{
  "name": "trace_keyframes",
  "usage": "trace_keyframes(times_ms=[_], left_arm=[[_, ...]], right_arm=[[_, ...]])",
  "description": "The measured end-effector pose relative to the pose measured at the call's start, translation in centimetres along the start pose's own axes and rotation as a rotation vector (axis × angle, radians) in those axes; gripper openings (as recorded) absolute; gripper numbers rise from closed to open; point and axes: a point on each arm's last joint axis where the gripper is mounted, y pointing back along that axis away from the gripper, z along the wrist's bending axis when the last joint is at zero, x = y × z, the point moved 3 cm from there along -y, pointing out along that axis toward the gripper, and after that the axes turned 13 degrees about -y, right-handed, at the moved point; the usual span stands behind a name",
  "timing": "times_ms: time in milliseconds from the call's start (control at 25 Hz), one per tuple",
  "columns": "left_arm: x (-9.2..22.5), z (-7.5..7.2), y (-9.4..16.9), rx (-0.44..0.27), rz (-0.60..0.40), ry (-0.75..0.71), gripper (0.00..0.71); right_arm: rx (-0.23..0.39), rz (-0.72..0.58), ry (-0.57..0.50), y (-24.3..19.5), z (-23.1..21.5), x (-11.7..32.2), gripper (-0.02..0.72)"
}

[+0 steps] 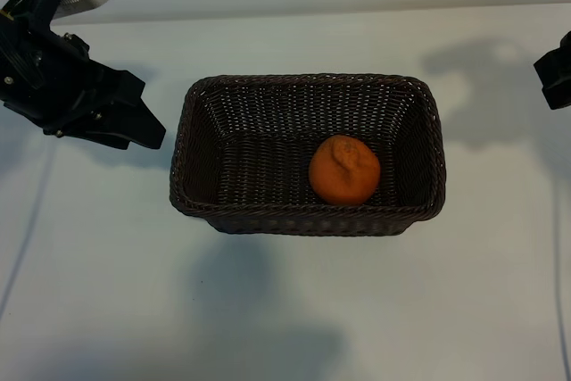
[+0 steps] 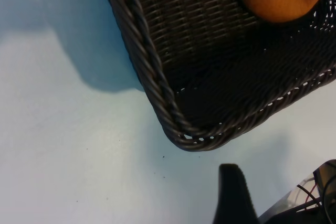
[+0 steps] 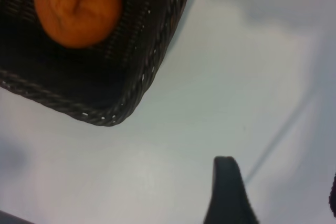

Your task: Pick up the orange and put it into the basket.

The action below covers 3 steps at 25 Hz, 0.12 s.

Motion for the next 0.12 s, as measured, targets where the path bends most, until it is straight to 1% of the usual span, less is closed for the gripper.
trace_keyframes(times_ms=[120], left_arm=[[0.0,0.0,0.0,0.0,0.0,0.0,0.489]], right_arm=[[-0.001,0.0,0.0,0.0,0.01,0.0,0.432]])
